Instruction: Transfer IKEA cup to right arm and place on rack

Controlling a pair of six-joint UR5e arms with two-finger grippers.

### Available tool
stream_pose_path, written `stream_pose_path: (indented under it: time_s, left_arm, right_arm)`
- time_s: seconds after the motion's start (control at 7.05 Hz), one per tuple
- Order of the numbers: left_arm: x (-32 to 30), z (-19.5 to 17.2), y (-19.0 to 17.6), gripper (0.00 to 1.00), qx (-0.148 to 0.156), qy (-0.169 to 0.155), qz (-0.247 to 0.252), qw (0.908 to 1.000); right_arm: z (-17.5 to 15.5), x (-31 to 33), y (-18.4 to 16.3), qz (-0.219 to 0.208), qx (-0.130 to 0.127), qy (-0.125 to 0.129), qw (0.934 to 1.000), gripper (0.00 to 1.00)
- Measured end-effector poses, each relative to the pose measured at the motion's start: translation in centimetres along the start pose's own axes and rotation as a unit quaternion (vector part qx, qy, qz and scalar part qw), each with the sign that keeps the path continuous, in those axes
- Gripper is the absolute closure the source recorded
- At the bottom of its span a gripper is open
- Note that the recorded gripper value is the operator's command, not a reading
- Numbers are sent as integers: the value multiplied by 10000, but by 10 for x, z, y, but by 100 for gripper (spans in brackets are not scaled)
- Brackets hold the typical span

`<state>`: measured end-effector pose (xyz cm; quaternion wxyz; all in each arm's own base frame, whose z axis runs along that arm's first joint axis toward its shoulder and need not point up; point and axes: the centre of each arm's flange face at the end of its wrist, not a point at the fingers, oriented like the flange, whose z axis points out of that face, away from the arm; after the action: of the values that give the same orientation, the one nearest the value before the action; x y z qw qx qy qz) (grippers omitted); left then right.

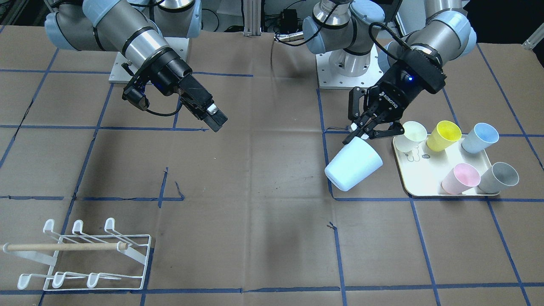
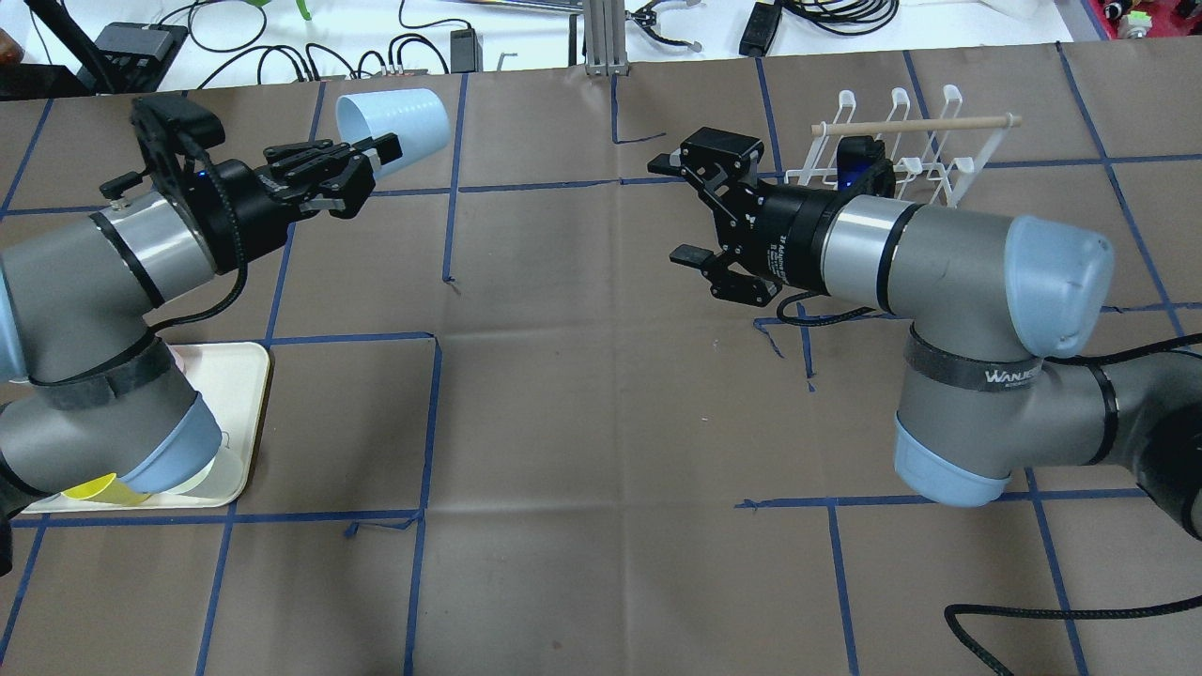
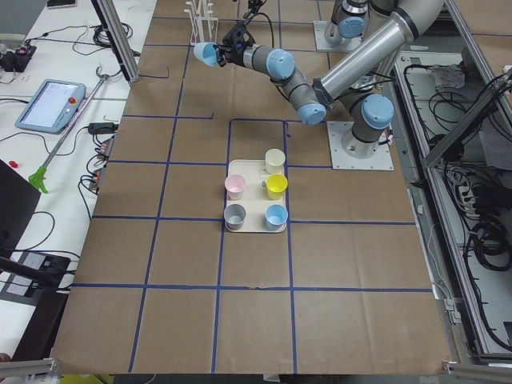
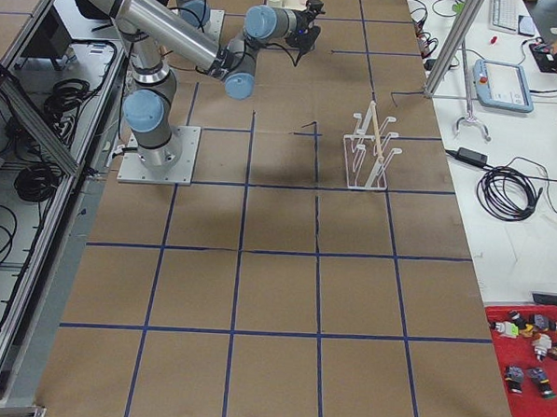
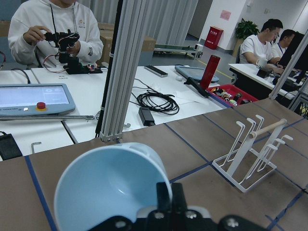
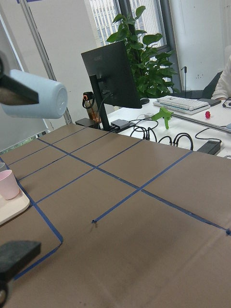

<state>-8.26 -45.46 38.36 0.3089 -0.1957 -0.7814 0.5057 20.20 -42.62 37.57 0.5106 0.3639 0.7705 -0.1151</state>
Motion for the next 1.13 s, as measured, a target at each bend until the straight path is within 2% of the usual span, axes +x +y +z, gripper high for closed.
stream_pose_path:
  time_s: [0.28, 0.71, 1.13]
  left_arm:
    - [34, 20, 16, 100, -196, 46, 111, 9997]
    - [62, 23, 42, 100, -222, 114, 202, 9995]
    - [81, 35, 64, 100, -281, 385, 259, 9985]
  right_arm:
    - [3, 3, -3, 22, 2, 38, 10000, 0]
    - [8, 7, -8, 80, 57, 95, 9999, 0]
    - [13, 11, -12, 180, 76, 151, 9997, 1]
